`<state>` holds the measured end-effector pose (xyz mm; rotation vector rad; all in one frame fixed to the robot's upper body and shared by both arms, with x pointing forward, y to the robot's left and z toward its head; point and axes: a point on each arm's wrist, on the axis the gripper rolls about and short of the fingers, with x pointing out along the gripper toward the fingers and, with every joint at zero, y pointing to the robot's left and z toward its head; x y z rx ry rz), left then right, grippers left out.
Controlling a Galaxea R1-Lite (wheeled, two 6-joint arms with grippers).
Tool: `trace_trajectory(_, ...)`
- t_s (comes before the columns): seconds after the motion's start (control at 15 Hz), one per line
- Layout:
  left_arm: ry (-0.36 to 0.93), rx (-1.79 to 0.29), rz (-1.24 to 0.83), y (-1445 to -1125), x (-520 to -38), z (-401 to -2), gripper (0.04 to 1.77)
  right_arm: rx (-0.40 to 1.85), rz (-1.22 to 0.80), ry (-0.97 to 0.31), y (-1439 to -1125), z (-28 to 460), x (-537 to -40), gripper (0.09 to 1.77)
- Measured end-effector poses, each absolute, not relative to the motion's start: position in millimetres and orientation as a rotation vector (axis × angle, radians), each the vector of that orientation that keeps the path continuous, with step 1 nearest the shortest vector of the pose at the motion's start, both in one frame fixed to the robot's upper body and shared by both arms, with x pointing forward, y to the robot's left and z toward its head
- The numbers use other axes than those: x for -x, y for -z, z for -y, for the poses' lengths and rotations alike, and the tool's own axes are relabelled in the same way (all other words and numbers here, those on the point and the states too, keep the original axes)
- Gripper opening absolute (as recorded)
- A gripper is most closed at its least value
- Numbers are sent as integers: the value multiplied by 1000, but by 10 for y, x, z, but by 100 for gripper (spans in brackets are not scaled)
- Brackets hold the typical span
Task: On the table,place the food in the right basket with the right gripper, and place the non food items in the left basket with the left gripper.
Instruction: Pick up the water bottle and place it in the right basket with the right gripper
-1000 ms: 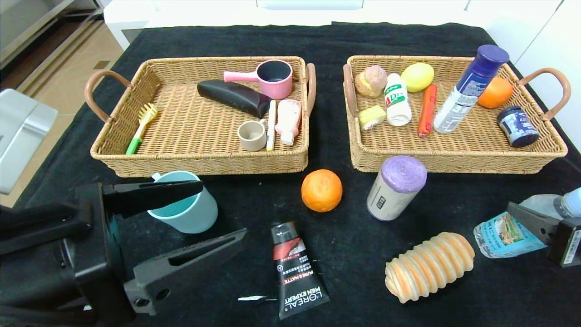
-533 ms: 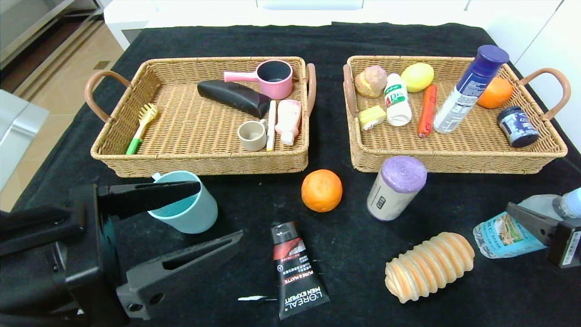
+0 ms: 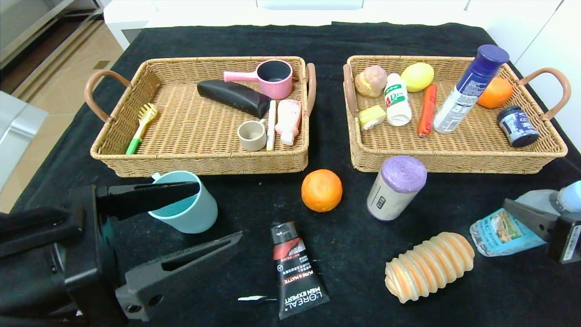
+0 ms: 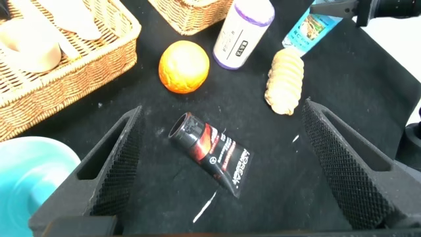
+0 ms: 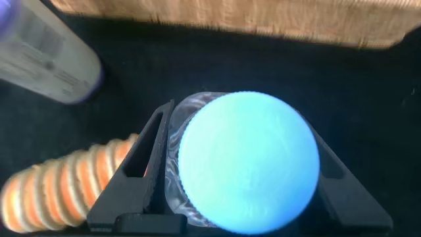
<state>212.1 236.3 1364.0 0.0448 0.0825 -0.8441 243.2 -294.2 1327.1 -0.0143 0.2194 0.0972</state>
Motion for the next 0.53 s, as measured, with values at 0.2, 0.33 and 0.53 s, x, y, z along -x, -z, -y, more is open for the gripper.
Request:
trace_trajectory(0.2, 845, -44, -81, -13642, -2116, -2367, 172, 15, -192, -99, -13563, 2945, -2424, 108)
trace_trajectory(0.33, 846, -45, -82, -13640, -2115, -2366, 172, 4, -143, -102, -13837, 2940, -2441, 108)
trace_trajectory(0.53, 846, -45, -81, -13640, -2115, -2366, 172, -10, -86, -92, -14192, 2935, -2513, 108)
